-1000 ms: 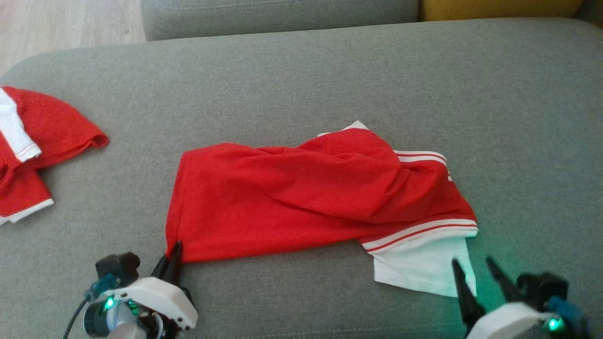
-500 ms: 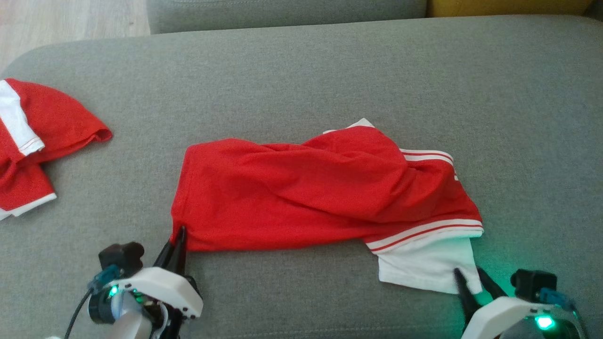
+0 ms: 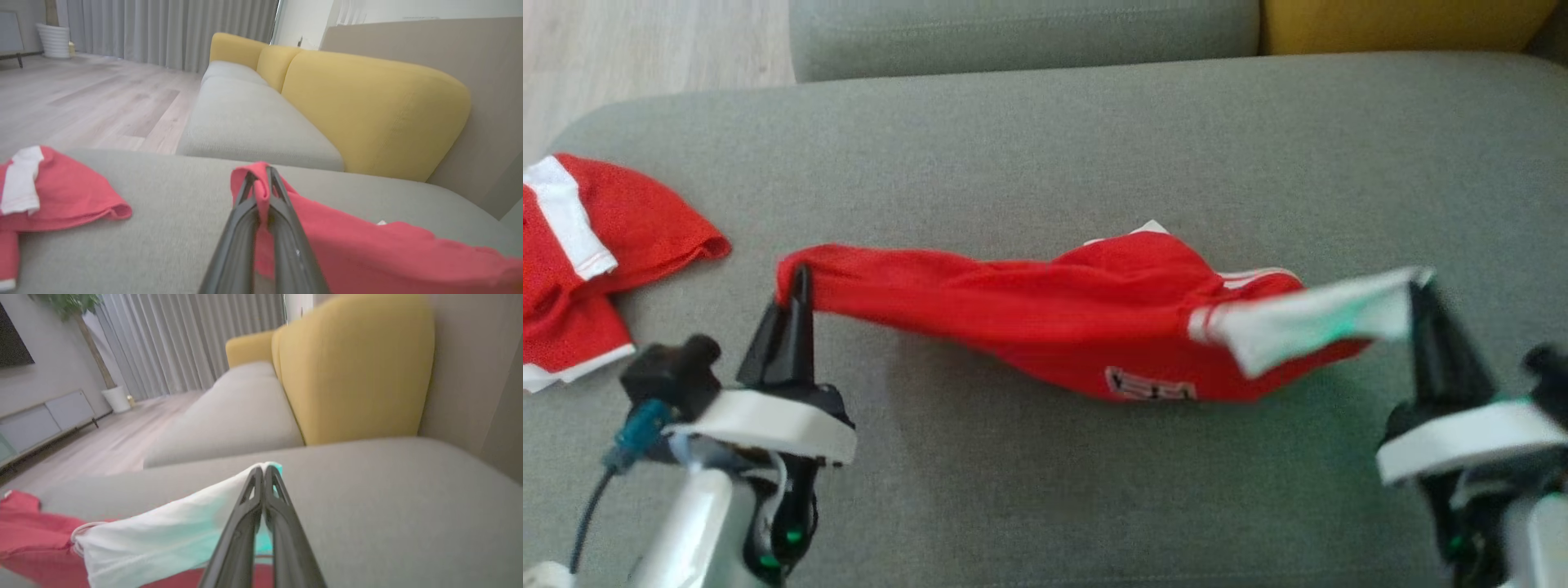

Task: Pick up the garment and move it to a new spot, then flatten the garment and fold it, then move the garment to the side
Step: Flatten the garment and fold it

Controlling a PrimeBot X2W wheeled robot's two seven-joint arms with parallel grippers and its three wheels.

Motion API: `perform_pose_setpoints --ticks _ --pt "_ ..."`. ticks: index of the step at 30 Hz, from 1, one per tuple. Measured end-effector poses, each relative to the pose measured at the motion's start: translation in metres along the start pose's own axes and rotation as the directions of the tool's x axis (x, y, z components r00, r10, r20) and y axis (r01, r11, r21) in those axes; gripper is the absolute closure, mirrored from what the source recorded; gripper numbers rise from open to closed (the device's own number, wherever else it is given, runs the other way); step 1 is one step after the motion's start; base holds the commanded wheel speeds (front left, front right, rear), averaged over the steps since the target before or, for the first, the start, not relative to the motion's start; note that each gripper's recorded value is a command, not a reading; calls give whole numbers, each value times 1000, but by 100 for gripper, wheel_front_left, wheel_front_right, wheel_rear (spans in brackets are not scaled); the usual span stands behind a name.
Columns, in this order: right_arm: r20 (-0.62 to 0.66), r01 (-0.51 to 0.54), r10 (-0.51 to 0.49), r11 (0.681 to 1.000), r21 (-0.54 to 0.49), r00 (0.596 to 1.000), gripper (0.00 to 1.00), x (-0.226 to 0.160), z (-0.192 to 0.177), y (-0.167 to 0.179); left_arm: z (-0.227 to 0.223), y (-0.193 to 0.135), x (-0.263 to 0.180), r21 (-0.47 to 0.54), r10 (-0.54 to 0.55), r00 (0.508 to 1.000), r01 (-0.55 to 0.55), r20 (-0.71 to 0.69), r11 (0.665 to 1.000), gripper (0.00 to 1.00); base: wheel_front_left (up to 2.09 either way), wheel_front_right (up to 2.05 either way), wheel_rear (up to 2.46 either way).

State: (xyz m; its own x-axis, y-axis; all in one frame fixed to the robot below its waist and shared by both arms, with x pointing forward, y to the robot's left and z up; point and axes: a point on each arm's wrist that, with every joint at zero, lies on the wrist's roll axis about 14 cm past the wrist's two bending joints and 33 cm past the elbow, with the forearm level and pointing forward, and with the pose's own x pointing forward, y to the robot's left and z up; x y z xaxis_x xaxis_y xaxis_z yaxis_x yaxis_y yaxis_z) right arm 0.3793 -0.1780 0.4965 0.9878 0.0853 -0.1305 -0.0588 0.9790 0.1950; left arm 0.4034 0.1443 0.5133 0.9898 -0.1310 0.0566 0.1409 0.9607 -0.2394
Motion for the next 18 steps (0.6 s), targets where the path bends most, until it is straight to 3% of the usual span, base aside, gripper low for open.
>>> perform_pose_setpoints --ticks 4,9,18 --pt "235 -18 34 997 -70 971 100 1 82 8 38 -10 2 26 -31 997 29 72 999 100 0 0 0" --pt "461 -14 82 989 -149 884 100 -10 170 15 103 -28 10 74 -83 975 68 207 995 100 0 0 0" --pt "685 2 163 972 -233 710 100 -45 278 37 202 -51 1 134 -150 902 103 404 986 100 0 0 0"
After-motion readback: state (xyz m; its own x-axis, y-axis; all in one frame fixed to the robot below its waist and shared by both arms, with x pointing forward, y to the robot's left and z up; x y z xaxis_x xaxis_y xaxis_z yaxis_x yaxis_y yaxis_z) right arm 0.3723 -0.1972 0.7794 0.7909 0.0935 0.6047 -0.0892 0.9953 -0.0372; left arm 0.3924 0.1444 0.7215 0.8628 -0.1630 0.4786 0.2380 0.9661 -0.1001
